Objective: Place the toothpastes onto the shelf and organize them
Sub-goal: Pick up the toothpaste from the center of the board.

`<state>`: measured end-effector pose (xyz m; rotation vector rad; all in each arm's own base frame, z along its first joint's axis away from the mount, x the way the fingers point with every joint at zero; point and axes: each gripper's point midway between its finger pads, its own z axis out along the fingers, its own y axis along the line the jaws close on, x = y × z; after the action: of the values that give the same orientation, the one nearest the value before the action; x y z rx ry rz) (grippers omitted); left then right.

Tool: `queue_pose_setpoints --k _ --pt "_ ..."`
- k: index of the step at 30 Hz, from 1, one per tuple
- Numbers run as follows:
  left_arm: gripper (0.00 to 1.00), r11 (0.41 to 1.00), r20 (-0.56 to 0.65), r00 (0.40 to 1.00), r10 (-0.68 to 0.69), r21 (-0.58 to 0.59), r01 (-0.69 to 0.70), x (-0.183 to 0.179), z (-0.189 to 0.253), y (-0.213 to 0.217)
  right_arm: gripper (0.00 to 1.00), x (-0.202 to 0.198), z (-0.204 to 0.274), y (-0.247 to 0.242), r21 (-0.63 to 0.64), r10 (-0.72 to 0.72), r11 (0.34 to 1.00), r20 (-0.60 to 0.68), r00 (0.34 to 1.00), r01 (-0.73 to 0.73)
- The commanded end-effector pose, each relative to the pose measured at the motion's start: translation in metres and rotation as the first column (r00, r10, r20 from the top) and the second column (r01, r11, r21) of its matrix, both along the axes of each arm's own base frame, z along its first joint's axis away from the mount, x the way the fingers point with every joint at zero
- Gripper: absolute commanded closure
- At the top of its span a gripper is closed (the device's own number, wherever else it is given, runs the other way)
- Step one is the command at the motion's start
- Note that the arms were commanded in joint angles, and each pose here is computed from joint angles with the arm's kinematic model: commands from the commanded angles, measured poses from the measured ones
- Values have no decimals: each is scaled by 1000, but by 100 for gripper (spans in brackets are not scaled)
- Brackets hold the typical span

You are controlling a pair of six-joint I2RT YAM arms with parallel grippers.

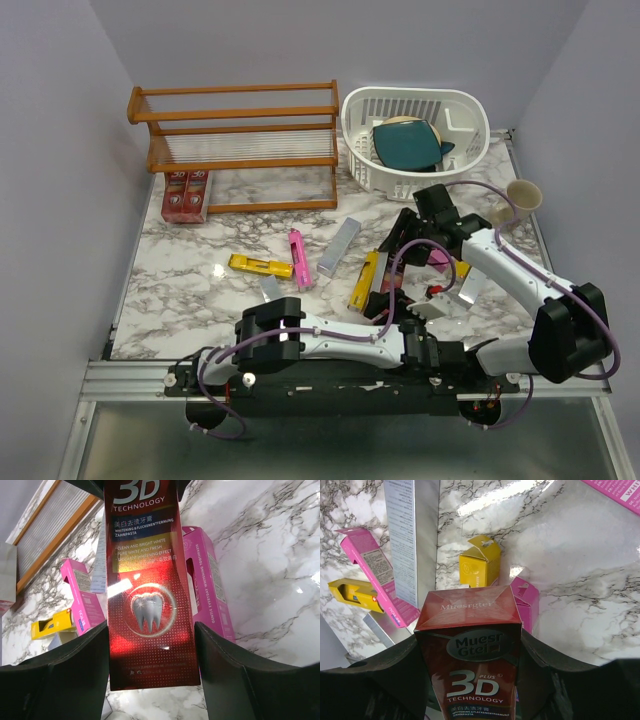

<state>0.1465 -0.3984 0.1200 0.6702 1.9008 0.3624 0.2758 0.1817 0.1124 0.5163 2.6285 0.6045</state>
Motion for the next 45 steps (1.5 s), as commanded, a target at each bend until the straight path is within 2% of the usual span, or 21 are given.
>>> queue_pose_setpoints --k 1,5,9,12,15,16,18,19,21,24,25,31,39,43,44,45 --pt "26 999 59 997 46 -20 -45 9 4 4 82 1 12 9 78 -5 997 16 1000 3" --pt "29 999 62 997 48 -21 -47 10 4 4 82 1 13 12 96 -5 995 15 1000 4" --pt "39 998 70 996 51 -28 -49 11 8 5 81 0 14 12 104 -10 995 22 1000 8" --pt "46 998 72 996 52 -37 -50 11 13 7 76 0 14 11 109 -17 994 22 1000 15" --pt "49 997 72 996 53 -54 -49 11 18 8 69 0 15 12 120 -20 993 36 999 15" --pt "50 998 72 996 52 -50 -49 11 17 9 61 1 18 12 127 -17 992 49 999 10" --pt "53 997 68 996 52 -65 -47 11 23 10 56 1 20 12 128 -23 992 58 998 15" --pt "55 997 67 996 51 -65 -46 11 23 11 47 2 21 11 127 -27 992 66 997 18" --pt "59 996 61 997 43 -83 -38 10 27 10 43 4 27 9 125 -34 992 97 995 22" --pt "60 995 50 998 35 -99 -30 10 29 12 31 7 35 6 117 -37 993 138 990 21" --pt "60 995 49 998 37 -97 -32 11 28 14 23 7 38 5 117 -38 993 151 988 20" --pt "67 989 18 999 27 -147 -24 15 36 23 1 12 66 -5 107 -52 994 289 956 22" --pt "67 967 -56 998 7 -254 -21 24 49 39 0 19 114 -28 57 -65 998 523 850 41" --pt "67 958 -111 993 32 -280 -62 35 46 67 0 16 123 -38 30 -49 999 622 782 39" --pt "67 946 -137 990 24 -316 -66 35 53 72 0 14 139 -39 46 -49 999 685 727 23" --pt "67 944 -151 988 26 -323 -74 37 53 79 0 12 132 -40 37 -37 999 692 721 15"
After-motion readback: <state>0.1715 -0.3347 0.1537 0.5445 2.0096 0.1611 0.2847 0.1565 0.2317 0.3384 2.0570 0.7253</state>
